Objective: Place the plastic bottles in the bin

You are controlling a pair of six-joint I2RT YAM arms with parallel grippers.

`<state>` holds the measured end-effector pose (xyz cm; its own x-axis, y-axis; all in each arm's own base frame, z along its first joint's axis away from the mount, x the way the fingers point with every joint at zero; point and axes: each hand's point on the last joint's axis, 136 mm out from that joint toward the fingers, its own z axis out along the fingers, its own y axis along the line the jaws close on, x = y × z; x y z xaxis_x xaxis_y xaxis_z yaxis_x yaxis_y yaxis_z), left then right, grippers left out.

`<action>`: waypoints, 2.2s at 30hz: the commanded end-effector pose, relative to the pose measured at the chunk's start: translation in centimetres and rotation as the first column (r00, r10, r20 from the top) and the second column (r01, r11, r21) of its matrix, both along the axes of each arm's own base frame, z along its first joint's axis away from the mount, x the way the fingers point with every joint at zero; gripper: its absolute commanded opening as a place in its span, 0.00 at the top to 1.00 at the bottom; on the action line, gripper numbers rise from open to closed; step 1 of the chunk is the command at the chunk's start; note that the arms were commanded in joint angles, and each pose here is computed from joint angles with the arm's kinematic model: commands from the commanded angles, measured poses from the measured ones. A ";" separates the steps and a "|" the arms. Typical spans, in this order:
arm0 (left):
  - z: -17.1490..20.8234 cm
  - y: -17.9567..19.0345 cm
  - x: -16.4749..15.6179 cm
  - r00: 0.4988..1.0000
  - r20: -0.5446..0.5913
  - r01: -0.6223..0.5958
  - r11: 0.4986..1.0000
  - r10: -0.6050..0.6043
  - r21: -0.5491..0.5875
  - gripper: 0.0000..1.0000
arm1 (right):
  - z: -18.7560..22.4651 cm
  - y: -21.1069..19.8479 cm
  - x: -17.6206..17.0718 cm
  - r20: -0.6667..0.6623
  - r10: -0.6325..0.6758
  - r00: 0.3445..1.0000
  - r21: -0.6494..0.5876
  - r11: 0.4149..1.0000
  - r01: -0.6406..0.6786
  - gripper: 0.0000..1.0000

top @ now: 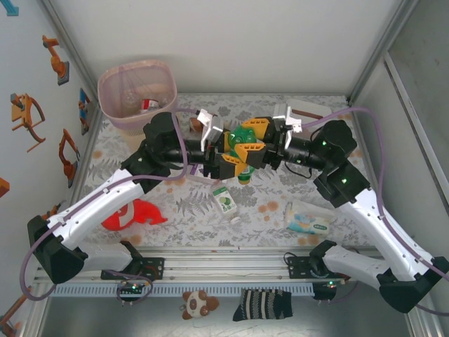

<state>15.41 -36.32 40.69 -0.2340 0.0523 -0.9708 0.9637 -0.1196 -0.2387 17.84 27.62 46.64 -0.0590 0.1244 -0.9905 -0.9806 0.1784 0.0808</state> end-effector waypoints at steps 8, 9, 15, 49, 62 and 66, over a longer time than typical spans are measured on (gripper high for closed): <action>1.9 0.2 -0.6 0.997 0.072 0.019 0.998 -0.014 -0.061 0.46 | 1.8 -0.6 -1.0 0.066 -0.008 0.998 0.029 1.000 0.006 0.60; 1.9 0.2 -0.6 0.997 0.072 0.018 0.998 -0.013 -0.060 0.47 | 1.9 -0.6 -1.0 0.066 -0.011 0.998 0.030 1.000 0.009 0.60; 1.8 0.4 -0.4 0.996 0.084 -0.002 0.999 0.007 -0.054 0.49 | 1.8 -0.9 -1.0 0.060 -0.032 0.998 0.018 0.999 0.031 0.35; 4.7 21.3 20.1 0.341 0.133 -0.936 0.323 0.930 0.140 0.57 | 1.6 -4.2 -1.9 0.092 -0.189 0.978 -0.023 0.981 0.192 0.25; 1.8 31.1 27.9 0.044 0.080 -0.952 0.017 0.996 0.307 0.60 | 1.0 -4.0 -1.6 0.080 -0.187 0.979 -0.042 0.981 0.190 0.25; -0.5 33.5 29.1 -0.063 0.074 -0.924 -0.086 0.995 0.373 0.61 | 1.0 -3.9 -1.5 0.079 -0.187 0.979 -0.041 0.981 0.190 0.25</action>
<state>44.60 -4.31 40.62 -0.3808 -0.1452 -0.9132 0.0473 0.9832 -0.1761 16.84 23.94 46.27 -0.0025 0.0601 -0.9982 -0.9314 0.3632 0.0242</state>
